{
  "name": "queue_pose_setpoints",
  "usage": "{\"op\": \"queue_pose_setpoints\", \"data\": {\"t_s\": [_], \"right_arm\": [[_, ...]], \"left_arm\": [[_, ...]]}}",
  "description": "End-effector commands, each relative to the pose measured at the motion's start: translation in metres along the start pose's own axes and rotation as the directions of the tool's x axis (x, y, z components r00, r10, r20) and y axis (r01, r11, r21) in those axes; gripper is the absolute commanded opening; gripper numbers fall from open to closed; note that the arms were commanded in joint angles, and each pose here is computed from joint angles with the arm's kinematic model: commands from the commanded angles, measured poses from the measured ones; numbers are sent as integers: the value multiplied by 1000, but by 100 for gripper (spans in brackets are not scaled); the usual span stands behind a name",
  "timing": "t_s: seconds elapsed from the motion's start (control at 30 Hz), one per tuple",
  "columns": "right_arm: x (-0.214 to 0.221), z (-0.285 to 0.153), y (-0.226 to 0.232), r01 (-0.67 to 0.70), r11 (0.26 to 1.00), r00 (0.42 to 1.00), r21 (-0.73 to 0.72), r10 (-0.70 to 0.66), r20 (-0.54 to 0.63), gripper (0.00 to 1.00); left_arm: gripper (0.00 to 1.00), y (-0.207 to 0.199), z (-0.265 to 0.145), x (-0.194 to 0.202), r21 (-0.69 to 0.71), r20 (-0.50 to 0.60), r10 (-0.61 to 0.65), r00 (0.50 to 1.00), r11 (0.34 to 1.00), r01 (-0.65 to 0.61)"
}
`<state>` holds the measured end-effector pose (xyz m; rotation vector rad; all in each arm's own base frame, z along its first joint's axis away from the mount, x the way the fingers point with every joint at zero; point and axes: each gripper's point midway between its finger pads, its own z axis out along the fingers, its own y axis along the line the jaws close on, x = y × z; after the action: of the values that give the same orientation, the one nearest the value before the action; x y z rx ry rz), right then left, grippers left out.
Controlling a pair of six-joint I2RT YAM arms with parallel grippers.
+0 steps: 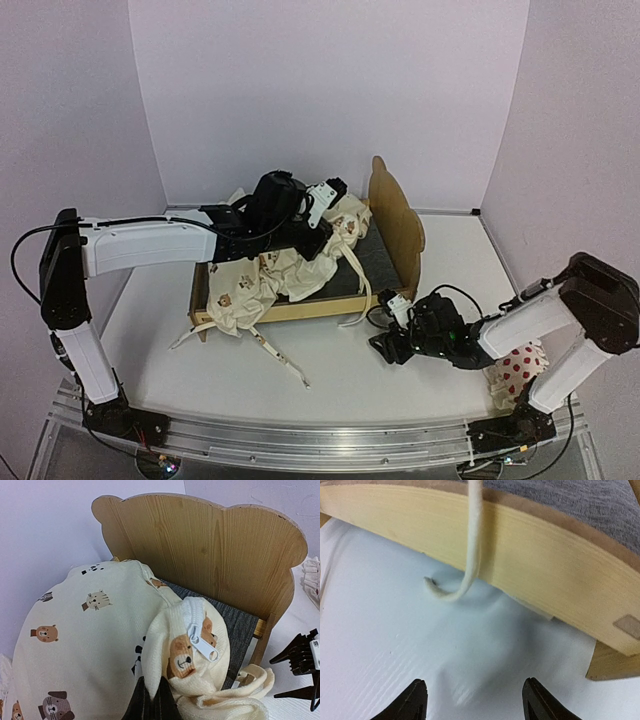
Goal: Set up the pet bed
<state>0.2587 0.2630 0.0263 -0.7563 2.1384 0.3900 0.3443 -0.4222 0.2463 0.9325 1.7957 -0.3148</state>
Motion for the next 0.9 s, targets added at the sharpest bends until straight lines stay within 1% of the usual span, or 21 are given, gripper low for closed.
{"op": "queue_pose_setpoints", "data": {"t_s": [0.0, 0.3, 0.37, 0.47, 0.67, 0.77, 0.87], "right_arm": [[-57, 11, -4, 3, 999, 960, 51, -17, 279, 66], [-59, 32, -21, -47, 988, 931, 148, -10, 364, 66], [-57, 38, -24, -20, 982, 932, 188, -50, 360, 65], [-52, 47, -25, 1, 978, 938, 208, -73, 340, 65], [-52, 60, -30, 7, 965, 939, 261, -95, 329, 63], [-53, 65, -34, 13, 956, 940, 294, -112, 324, 58], [-52, 71, -36, 12, 945, 941, 328, -122, 317, 50]], "left_arm": [[0, 7, -2, -11, -14, 3, -12, 1000, 1000, 12], [0, 5, 0, -7, -6, -19, -11, 1000, 1000, 11], [0, 5, 0, -8, -3, -21, -10, 1000, 1000, 10], [0, 3, 1, -8, 6, -23, -10, 1000, 1000, 10], [0, 3, 0, -7, 8, -33, -7, 999, 1000, 8], [0, 3, 0, -9, 9, -35, -7, 999, 1000, 7], [0, 3, 0, -10, 13, -37, -7, 999, 1000, 8]]}}
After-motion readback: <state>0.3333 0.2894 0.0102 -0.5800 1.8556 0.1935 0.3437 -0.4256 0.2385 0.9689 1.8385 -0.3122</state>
